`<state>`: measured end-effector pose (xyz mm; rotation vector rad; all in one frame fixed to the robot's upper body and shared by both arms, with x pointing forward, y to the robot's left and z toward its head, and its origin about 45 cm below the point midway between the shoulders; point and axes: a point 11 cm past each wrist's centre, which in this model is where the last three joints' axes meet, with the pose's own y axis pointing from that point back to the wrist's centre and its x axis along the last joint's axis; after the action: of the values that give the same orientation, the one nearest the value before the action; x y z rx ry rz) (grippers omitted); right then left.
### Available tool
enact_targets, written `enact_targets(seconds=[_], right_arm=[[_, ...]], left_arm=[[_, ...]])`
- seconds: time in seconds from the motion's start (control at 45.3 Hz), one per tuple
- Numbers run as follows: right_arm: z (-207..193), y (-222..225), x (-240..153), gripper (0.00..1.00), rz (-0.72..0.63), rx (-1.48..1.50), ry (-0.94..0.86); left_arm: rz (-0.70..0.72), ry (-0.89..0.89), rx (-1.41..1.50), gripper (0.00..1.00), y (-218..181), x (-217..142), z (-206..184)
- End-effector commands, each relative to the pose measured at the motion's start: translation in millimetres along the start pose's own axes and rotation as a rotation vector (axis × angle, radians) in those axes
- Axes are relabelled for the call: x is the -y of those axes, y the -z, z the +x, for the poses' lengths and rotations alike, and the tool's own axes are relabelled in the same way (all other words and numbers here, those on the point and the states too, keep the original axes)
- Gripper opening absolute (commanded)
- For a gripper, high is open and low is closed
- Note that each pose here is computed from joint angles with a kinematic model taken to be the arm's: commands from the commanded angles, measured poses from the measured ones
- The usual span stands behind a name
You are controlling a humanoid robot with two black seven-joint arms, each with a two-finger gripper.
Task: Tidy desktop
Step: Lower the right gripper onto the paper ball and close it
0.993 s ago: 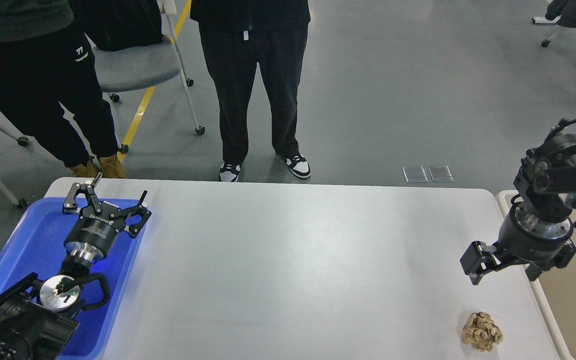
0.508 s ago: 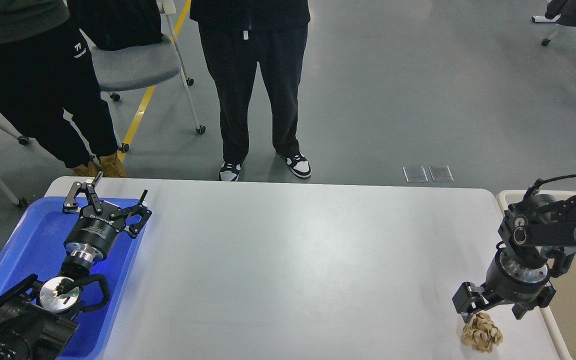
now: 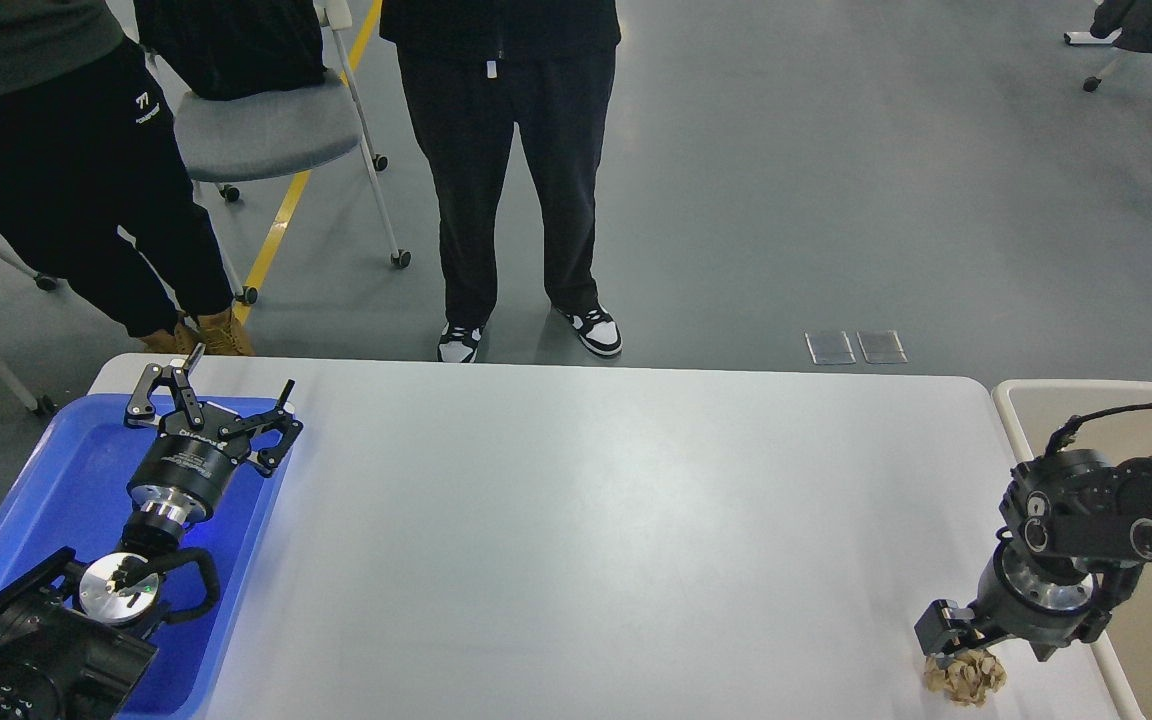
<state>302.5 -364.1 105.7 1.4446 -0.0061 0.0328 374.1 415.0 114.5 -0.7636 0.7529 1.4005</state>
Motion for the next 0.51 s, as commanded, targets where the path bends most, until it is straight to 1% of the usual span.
enact_targets(seconds=[0.0, 0.287, 0.419, 0.486], right_arm=[[-4.9, -7.4, 11.6, 1.00, -0.019, -0.002, -0.024], [-3.5, -7.0, 11.3, 1.00, -0.007, 0.006, -0.037], [-4.4, -5.1, 12.1, 0.97, 0.017, 0.010, -0.037], [-5.7, -4.6, 13.5, 0.93, 0.023, 0.011, -0.037]], left_arm=[[0.000, 0.000, 0.000, 1.00, 0.0, -0.1, 0.1], [0.000, 0.001, 0.000, 1.00, -0.2, 0.5, -0.5], [0.000, 0.000, 0.000, 1.00, 0.0, -0.1, 0.1], [0.000, 0.000, 0.000, 1.00, 0.0, -0.1, 0.1]])
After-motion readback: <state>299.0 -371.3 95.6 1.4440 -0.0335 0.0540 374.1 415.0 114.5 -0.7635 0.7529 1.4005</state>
